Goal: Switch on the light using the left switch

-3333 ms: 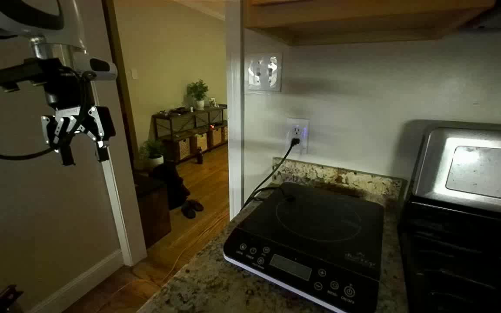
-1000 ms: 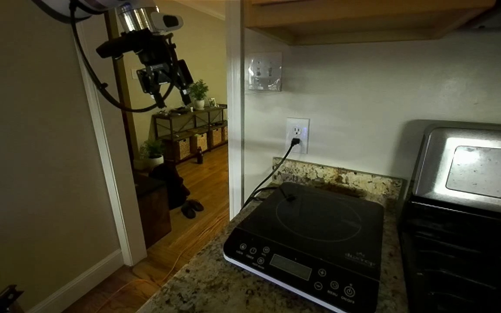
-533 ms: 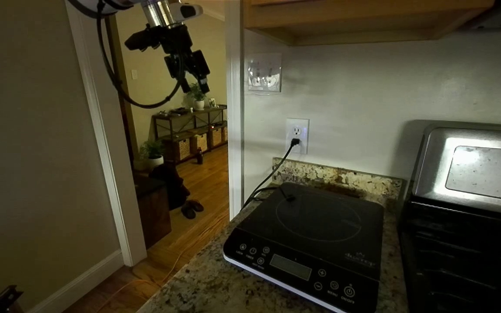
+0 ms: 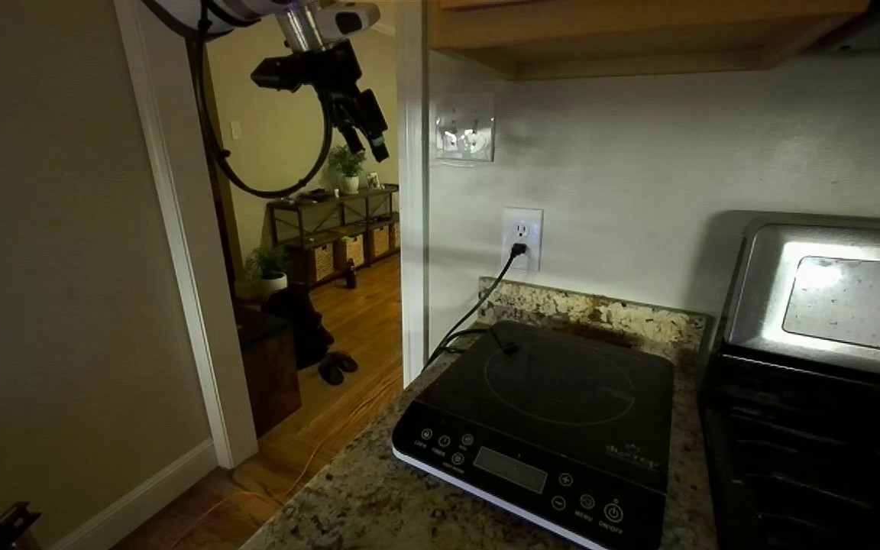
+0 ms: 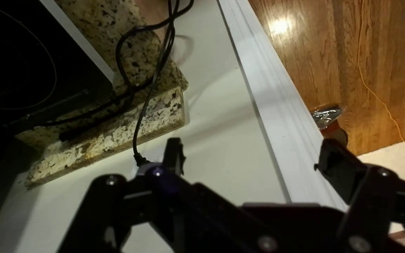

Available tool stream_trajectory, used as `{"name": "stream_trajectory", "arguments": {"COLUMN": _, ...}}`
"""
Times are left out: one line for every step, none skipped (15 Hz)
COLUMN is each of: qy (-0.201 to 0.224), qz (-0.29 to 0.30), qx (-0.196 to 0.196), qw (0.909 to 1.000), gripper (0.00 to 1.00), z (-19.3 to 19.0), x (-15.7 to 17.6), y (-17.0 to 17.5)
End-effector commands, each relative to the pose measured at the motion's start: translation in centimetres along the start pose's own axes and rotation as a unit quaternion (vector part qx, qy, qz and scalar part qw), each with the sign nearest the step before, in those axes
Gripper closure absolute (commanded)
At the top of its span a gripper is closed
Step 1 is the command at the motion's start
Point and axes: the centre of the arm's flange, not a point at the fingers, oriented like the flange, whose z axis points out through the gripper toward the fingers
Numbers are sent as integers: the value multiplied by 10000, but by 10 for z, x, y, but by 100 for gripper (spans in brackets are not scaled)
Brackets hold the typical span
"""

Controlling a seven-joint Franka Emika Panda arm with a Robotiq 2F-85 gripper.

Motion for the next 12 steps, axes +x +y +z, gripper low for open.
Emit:
{"name": "stream_trajectory", "arguments": {"qy": 4, "qz": 6, "qx": 2, "qw": 10000, "gripper": 0, "z": 0, "x": 0, "y": 0}}
{"name": "stream_trajectory", "arguments": {"qy": 9, "qz": 10, "qx": 5, "qw": 10000, "gripper": 0, "z": -1, "x": 1, "y": 0}}
{"name": "stream_trajectory", "arguments": {"qy": 140, "qz": 32, "qx": 95, "qw": 9999, "gripper": 0, "z": 3, "x": -1, "y": 2}}
{"name": "stream_trajectory", "arguments": {"qy": 244, "qz": 115, "qx": 169, "qw": 9995, "gripper": 0, "z": 10, "x": 0, "y": 4}}
{"name": "stream_trajectory", "arguments": {"qy": 314, "qz": 149, "qx": 239, "qw": 9991, "gripper": 0, "z": 11, "x": 0, "y": 7}}
{"name": "stream_trajectory", "arguments": {"qy": 403, "qz": 178, "qx": 338, "qw": 9985, "gripper": 0, "z": 16, "x": 0, "y": 10}}
{"name": "stream_trajectory", "arguments": {"qy": 511, "qz": 209, "qx": 424, "qw": 9976, "gripper": 0, "z": 20, "x": 1, "y": 13}}
{"name": "stream_trajectory", "arguments": {"qy": 640, "qz": 244, "qx": 521, "qw": 9963, "gripper": 0, "z": 23, "x": 2, "y": 17}}
{"name": "stream_trajectory", "arguments": {"qy": 753, "qz": 291, "qx": 603, "qw": 9949, "gripper": 0, "z": 26, "x": 2, "y": 22}}
{"name": "stream_trajectory", "arguments": {"qy": 832, "qz": 353, "qx": 728, "qw": 9932, "gripper": 0, "z": 29, "x": 3, "y": 26}}
{"name": "stream_trajectory", "arguments": {"qy": 885, "qz": 428, "qx": 839, "qw": 9916, "gripper": 0, "z": 32, "x": 4, "y": 29}}
{"name": "stream_trajectory", "arguments": {"qy": 921, "qz": 536, "qx": 963, "qw": 9896, "gripper": 0, "z": 35, "x": 5, "y": 34}}
